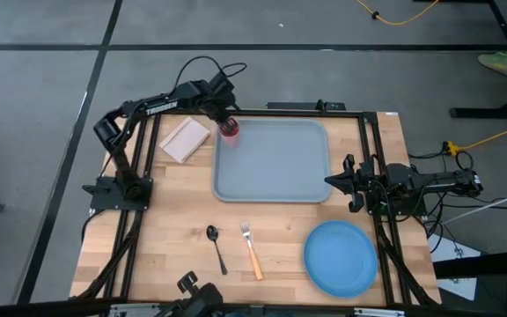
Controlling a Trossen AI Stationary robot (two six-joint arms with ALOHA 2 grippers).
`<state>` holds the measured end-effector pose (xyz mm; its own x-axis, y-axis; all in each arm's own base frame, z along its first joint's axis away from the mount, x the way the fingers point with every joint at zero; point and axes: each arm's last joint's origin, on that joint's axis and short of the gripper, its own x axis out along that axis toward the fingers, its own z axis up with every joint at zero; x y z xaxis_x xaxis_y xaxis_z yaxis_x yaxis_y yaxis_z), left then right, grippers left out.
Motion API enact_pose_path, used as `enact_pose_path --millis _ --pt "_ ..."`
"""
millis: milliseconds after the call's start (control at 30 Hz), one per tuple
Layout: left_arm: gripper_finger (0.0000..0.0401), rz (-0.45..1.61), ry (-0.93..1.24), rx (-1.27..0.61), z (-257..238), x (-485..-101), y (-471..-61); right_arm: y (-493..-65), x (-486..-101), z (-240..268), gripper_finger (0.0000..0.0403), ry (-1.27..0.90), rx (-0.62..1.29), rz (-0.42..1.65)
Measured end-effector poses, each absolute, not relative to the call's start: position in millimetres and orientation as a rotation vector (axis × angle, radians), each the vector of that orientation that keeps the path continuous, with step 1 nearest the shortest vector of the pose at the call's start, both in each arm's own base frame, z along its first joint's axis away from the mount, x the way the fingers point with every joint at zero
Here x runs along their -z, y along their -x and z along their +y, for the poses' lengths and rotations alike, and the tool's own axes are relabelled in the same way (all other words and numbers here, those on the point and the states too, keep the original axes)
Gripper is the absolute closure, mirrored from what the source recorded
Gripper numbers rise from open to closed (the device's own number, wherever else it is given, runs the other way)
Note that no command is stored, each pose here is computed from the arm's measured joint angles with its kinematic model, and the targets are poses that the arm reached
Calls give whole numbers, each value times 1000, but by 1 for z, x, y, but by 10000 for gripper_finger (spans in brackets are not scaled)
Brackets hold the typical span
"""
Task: Pick and place plate/cup/fork/spoon on tray
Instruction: Put the pink cup on the top left of the gray serving tray, then put the blue plate on the gray serving tray to the bottom right of the pink cup
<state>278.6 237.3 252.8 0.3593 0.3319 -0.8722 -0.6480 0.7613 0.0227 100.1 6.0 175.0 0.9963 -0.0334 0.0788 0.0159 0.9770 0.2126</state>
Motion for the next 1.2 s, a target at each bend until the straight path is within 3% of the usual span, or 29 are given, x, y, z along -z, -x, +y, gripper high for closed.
enact_pose_path --millis 300,500,633,733,933,1200 --pt "360 992 390 -654 212 -292 -256 -100 -175 6 397 -213 25 -80" --pt "364 1262 521 -610 162 -300 -235 -100 -175 6 397 -213 25 -80" --pt "364 1454 491 -542 124 -303 -227 -100 -175 6 397 -213 25 -80" --pt "364 1484 429 -487 95 -300 -221 -100 -175 6 397 -239 24 -81" --pt "364 1362 391 -432 42 -279 -189 -100 -175 6 397 -344 19 -82" --pt "364 1009 486 -347 7 -250 -159 -98 -190 7 397 -355 -52 -229"
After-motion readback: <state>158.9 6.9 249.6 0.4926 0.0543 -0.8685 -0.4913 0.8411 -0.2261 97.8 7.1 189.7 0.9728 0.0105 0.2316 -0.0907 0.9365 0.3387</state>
